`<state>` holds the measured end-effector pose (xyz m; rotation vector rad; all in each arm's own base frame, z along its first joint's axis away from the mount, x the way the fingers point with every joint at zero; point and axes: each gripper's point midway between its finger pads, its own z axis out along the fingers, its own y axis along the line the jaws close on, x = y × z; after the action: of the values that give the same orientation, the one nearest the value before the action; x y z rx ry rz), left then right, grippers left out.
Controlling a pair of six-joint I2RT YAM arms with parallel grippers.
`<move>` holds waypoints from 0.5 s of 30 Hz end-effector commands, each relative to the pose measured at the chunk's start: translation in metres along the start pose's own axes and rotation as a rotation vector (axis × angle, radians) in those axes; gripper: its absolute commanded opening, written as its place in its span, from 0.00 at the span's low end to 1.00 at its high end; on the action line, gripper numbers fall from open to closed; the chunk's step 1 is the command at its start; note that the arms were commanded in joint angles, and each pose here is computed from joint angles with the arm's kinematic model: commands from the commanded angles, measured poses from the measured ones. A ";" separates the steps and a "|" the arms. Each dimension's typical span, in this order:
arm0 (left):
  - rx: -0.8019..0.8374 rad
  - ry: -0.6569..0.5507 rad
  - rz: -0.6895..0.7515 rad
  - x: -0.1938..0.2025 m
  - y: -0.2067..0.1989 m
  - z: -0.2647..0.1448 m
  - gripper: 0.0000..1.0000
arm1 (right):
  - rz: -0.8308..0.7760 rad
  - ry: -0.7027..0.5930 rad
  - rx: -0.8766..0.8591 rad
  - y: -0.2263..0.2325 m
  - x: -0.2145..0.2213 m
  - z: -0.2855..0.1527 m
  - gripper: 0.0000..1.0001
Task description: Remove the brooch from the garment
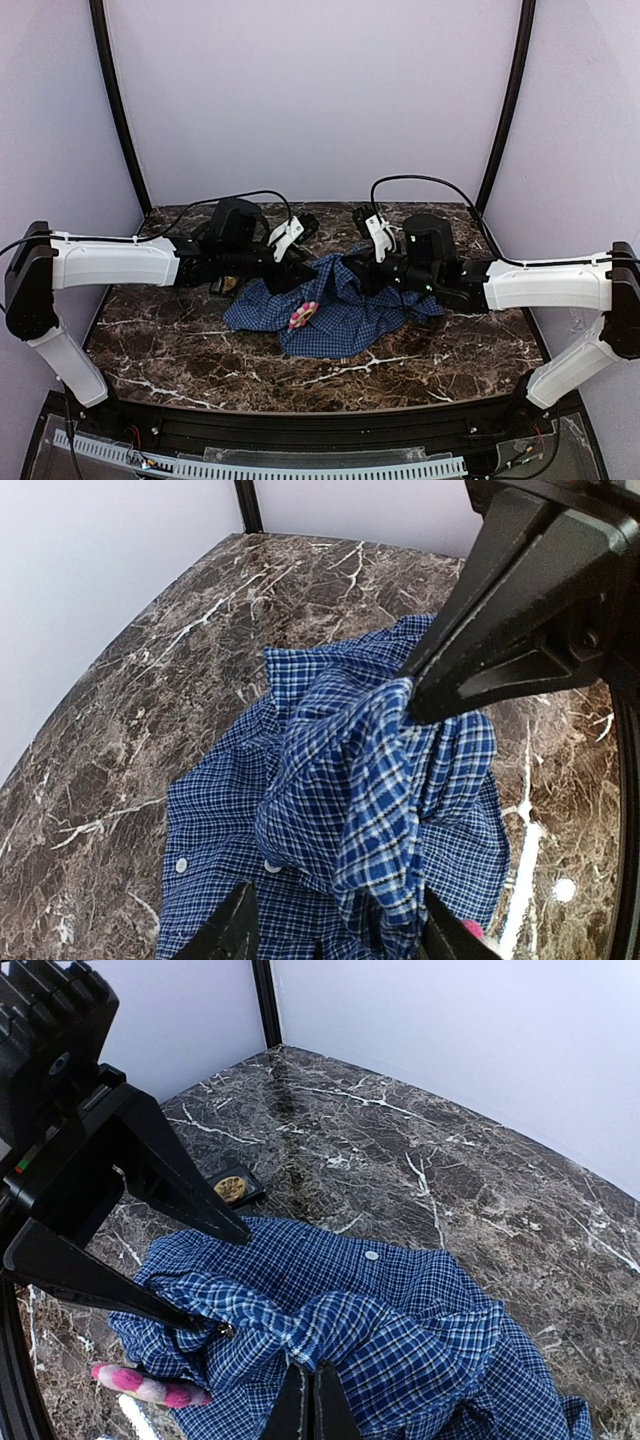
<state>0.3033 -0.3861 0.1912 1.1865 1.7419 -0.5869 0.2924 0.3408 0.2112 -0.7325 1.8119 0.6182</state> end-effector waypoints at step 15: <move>0.123 -0.028 -0.048 0.002 -0.024 -0.009 0.01 | 0.019 -0.020 0.125 -0.024 -0.008 0.009 0.00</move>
<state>0.2978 -0.3857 0.1840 1.1845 1.7698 -0.6238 0.2984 0.3364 0.2093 -0.7138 1.8151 0.5695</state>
